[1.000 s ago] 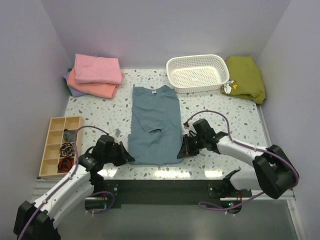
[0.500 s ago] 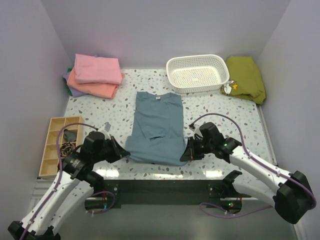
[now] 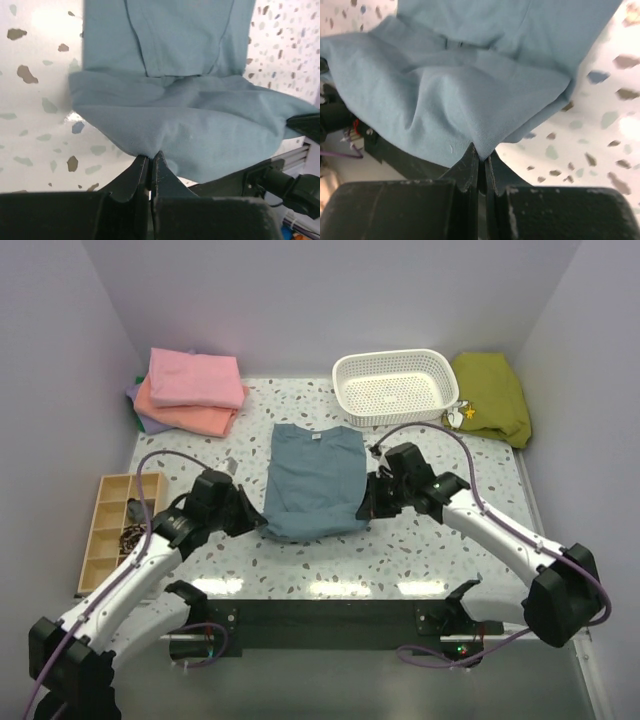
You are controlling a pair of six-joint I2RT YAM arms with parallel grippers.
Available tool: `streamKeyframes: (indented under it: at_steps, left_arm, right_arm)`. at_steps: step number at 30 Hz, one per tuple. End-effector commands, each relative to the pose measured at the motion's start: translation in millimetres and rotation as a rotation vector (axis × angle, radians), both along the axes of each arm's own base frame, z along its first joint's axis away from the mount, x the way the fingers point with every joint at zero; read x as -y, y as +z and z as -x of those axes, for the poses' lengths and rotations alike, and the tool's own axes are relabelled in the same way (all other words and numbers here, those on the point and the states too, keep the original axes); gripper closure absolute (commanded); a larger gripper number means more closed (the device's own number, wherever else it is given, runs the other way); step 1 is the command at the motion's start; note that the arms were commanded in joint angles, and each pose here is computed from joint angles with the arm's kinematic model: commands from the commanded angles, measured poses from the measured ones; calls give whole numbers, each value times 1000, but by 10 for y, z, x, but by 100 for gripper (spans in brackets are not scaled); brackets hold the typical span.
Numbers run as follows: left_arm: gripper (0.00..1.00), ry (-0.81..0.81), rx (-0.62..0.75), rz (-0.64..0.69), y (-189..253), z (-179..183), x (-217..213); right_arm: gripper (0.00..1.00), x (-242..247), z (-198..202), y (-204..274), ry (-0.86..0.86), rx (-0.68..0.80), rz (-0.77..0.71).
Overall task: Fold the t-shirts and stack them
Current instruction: Fold the long partially folded tshirt into a neat square
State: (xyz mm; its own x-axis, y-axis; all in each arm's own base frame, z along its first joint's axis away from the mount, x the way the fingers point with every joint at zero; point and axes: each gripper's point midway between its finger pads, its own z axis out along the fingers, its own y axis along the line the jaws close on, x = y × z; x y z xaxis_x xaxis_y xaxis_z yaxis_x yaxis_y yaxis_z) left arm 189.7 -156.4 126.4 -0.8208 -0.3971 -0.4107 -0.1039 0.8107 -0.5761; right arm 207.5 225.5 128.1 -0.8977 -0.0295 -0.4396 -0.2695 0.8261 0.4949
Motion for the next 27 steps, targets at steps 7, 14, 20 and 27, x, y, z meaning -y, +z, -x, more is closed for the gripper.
streamKeyframes:
  at_steps: [7,14,20,27]
  left_arm:
    - [100,-22,251,-66,502,-1275,269]
    - [100,-12,255,-53,396,-2000,193]
    - [100,-20,263,-32,289,-2568,250]
    - [100,-45,216,17,-166,-3047,377]
  right_arm:
    - [100,88,-1003,148,-53,85,57]
    - [100,84,-1637,83,-64,67,34]
    - [100,33,-2225,-13,-74,44,-17]
    - [84,42,-2775,-293,-89,33,-58]
